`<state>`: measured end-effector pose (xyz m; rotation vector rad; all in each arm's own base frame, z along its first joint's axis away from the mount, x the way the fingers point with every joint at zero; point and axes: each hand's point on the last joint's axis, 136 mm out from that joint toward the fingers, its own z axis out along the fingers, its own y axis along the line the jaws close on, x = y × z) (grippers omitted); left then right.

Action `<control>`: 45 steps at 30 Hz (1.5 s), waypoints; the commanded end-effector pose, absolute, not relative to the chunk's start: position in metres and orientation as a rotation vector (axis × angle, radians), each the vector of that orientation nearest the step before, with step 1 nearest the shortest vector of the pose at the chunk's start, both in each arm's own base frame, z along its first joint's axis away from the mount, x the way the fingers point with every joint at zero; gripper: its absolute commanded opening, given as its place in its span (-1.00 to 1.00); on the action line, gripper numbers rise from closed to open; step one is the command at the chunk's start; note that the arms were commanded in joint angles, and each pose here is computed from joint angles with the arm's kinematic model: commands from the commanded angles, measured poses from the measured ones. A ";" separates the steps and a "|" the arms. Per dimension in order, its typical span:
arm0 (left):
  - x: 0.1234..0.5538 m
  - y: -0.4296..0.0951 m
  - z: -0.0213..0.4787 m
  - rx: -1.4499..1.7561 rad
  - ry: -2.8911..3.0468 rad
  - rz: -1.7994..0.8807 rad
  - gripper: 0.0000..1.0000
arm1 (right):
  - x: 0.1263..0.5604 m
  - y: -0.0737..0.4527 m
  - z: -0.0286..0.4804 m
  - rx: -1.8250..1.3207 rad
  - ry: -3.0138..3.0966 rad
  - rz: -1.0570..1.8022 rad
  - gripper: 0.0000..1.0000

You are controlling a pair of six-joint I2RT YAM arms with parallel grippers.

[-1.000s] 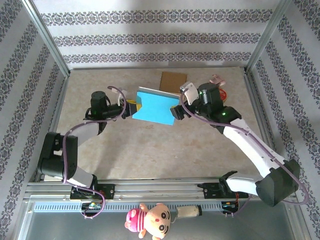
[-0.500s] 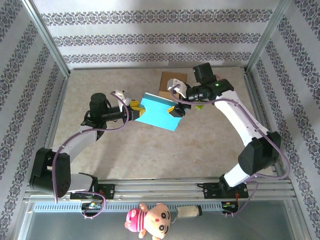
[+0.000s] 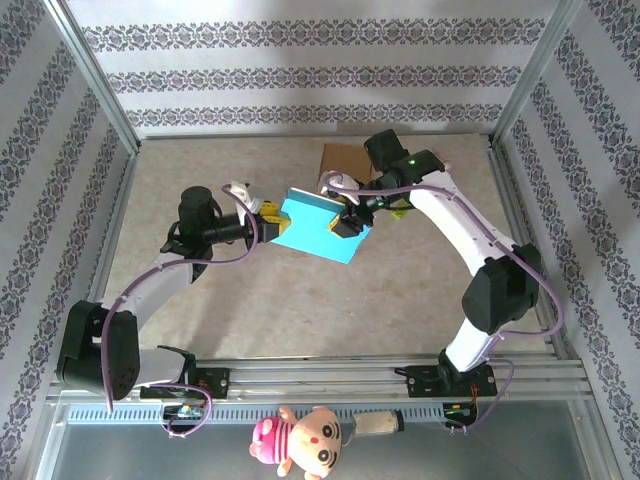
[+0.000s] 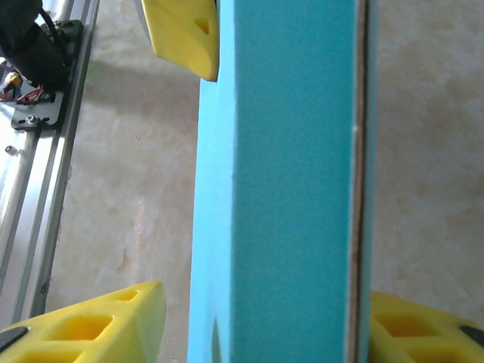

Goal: Fold the paper box

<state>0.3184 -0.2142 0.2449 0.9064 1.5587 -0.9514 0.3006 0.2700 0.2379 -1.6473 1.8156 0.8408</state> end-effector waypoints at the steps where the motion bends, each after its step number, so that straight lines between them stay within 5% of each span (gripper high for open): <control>1: 0.318 -0.216 0.256 0.926 1.531 -0.899 -0.69 | 0.296 0.273 0.243 -1.689 1.799 0.806 -0.05; 5: 0.320 -0.213 0.260 0.895 1.537 -0.857 -0.62 | 0.300 0.271 0.245 -1.707 1.792 0.707 -0.23; 8: 0.322 -0.209 0.265 0.855 1.536 -0.819 -0.35 | 0.301 0.270 0.248 -1.722 1.773 0.643 -0.32; 10: 0.322 -0.204 0.271 0.814 1.528 -0.795 0.02 | 0.303 0.269 0.250 -1.728 1.757 0.592 -0.37; 19: 0.309 -0.162 0.295 0.445 1.589 -0.725 0.33 | 0.319 0.264 0.216 -1.832 1.786 0.231 -0.37; 25: 0.322 -0.112 0.287 0.080 1.751 -0.554 0.34 | 0.321 0.277 0.175 -1.913 1.817 0.138 -0.34; 34: 0.330 -0.118 0.266 0.053 1.831 -0.600 0.34 | 0.325 0.295 0.116 -1.983 1.898 0.099 -0.25; 45: 0.335 -0.119 0.247 0.044 1.891 -0.596 0.35 | 0.329 0.302 0.112 -1.996 1.894 0.098 0.17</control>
